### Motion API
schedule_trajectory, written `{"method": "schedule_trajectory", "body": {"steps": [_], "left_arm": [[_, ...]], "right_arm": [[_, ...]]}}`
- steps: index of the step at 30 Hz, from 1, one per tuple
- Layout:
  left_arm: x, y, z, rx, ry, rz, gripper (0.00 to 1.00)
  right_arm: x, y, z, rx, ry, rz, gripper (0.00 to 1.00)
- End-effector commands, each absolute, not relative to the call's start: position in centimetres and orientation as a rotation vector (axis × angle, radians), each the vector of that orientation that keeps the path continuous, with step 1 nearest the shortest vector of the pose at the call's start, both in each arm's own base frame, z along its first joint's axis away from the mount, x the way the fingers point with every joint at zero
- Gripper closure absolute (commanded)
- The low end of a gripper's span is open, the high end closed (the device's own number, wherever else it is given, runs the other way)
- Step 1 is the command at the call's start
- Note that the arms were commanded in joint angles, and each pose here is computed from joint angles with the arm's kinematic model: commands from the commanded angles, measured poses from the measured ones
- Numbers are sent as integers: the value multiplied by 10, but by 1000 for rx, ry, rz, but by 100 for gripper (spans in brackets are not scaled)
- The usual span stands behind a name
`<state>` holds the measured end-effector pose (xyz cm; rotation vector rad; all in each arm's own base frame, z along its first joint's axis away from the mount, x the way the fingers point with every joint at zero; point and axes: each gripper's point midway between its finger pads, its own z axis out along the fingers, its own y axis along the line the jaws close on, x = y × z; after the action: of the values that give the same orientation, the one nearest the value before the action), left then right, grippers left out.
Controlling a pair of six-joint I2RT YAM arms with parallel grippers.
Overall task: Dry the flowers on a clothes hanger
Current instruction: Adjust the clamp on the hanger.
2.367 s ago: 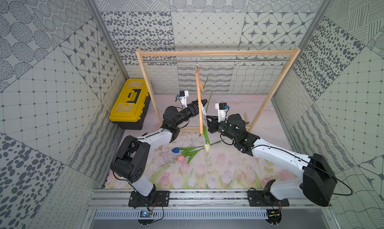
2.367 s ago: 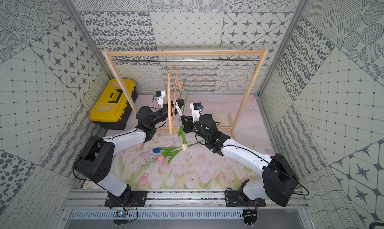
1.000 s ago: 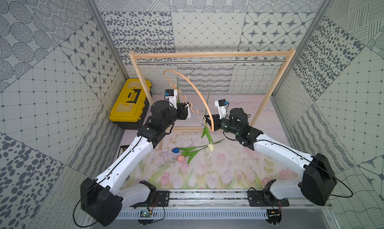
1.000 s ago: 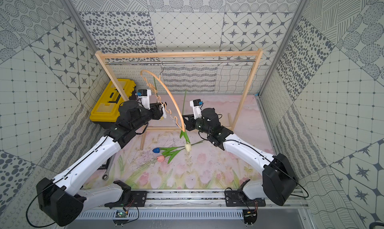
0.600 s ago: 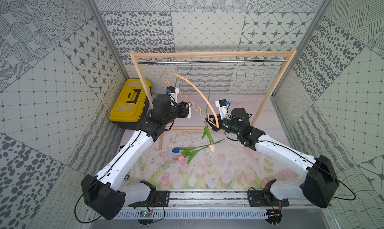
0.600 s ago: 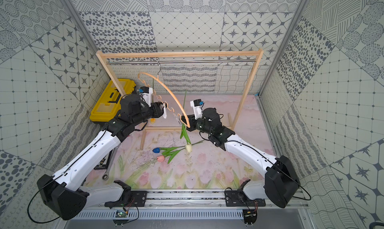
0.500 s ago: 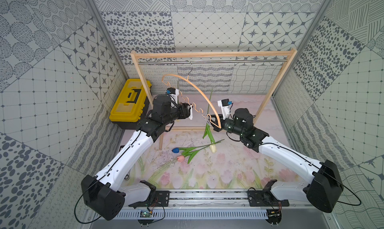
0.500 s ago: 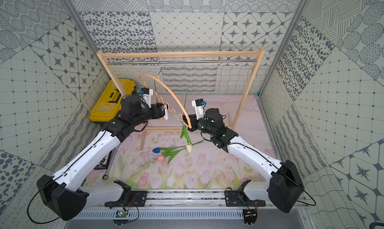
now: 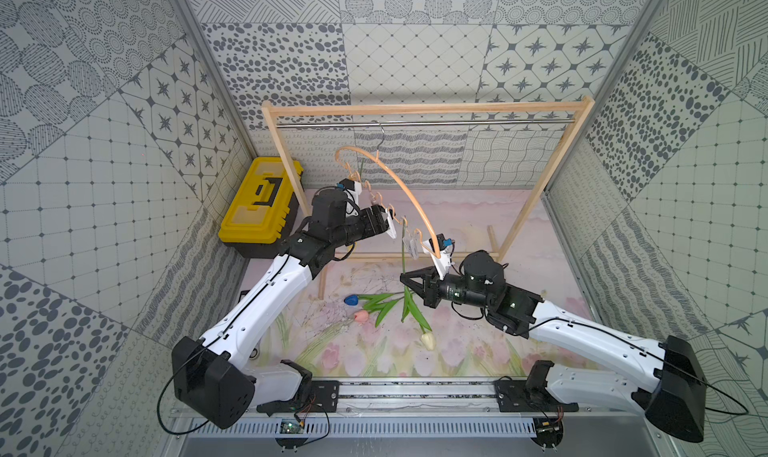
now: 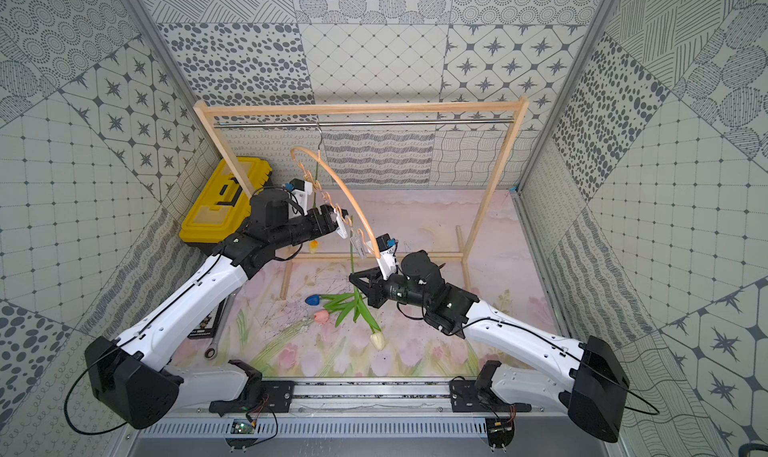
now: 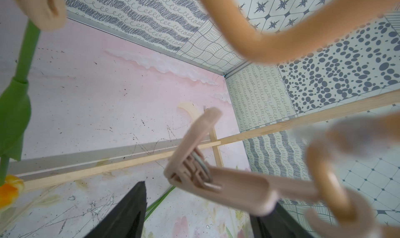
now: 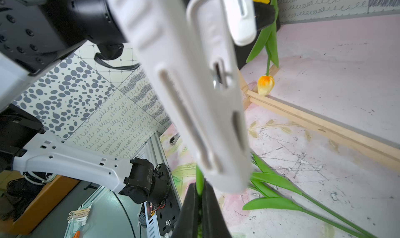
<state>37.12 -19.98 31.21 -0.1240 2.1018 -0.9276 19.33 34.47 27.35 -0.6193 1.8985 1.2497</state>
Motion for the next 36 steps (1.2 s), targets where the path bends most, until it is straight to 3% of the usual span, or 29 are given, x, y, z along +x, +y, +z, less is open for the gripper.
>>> {"method": "schedule_trajectory", "body": {"steps": [1, 6, 9, 14, 17, 19, 28, 33, 36], "left_arm": [[371, -208, 319, -141, 2097, -1008, 27], [372, -208, 319, -166, 2101, -1023, 26], [371, -211, 319, -190, 2104, -1060, 18], [361, -221, 326, -225, 2086, -1208, 14], [353, -221, 328, -240, 2090, -1248, 2], [347, -219, 329, -233, 2091, -1245, 1], [346, -175, 314, -165, 2149, -821, 1], [367, -169, 337, 52, 2020, -636, 1], [381, -163, 355, 163, 1955, -504, 12]], "right_arm": [[192, 355, 286, -635, 1852, 1284, 100], [195, 366, 288, -663, 1843, 1280, 100], [208, 369, 286, -632, 1857, 1223, 100], [255, 366, 278, -477, 1908, 1128, 100], [282, 362, 276, -396, 1925, 1085, 100], [296, 354, 278, -342, 1916, 1068, 100], [300, 342, 284, -353, 1903, 1072, 100], [297, 339, 287, -365, 1900, 1070, 100], [296, 340, 289, -378, 1902, 1073, 100]]}}
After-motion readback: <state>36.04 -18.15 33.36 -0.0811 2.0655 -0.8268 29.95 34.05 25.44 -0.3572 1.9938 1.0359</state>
